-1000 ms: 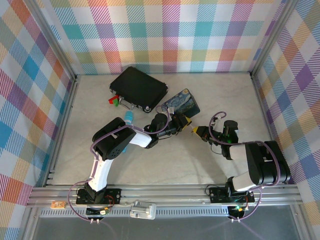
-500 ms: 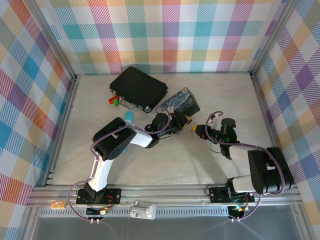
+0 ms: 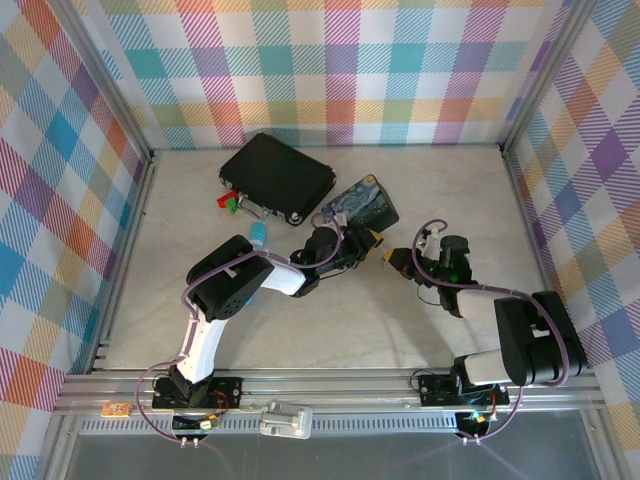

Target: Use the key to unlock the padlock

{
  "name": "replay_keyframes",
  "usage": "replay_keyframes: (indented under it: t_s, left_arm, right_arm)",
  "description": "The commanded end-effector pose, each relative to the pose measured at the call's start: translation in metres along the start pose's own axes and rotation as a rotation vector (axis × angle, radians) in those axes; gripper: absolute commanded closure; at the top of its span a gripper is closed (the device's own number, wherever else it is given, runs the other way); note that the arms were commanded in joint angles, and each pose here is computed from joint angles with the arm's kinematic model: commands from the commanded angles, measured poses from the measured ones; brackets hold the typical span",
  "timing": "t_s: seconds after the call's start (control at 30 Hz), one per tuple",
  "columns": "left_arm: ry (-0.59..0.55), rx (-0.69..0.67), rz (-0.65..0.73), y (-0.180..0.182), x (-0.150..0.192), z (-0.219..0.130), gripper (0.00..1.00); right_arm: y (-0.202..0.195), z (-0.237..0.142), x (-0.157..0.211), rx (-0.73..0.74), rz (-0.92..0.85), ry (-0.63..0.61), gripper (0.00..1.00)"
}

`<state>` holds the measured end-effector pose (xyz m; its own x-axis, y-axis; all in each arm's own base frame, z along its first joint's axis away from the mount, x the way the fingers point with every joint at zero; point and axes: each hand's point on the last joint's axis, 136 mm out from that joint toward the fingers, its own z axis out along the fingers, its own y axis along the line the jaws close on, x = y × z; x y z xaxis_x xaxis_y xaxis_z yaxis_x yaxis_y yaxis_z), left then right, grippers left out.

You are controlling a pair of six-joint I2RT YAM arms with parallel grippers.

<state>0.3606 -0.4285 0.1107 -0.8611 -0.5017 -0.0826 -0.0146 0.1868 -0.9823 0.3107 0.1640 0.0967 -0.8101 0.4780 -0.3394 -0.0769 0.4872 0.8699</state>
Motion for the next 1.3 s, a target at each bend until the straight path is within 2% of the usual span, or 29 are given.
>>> replay_keyframes:
  t_s: [0.0,0.57,0.87,1.0,1.13,1.27]
  left_arm:
    - [0.136,0.106,0.006,-0.03,0.043,0.002,1.0]
    - [0.157,0.142,0.03,-0.039,0.048,-0.004,1.0]
    - [0.154,0.146,0.038,-0.037,0.047,-0.008,1.0]
    - [0.16,0.177,0.088,-0.04,0.043,-0.007,1.0]
    - [0.185,0.22,0.179,-0.044,0.043,-0.004,1.0]
    - [0.181,0.248,0.19,-0.039,0.042,0.001,1.0]
  right_arm:
    - [0.038,0.004,-0.021,-0.126,0.033,-0.036,1.0]
    - [0.03,0.003,-0.034,-0.155,0.203,-0.009,1.0]
    - [0.017,0.008,-0.033,-0.133,0.236,-0.024,1.0]
    - [0.024,0.007,-0.034,-0.192,0.341,-0.003,1.0]
    - [0.038,0.005,-0.04,-0.261,0.508,0.031,1.0]
    - [0.051,0.001,-0.05,-0.371,0.704,0.028,1.0]
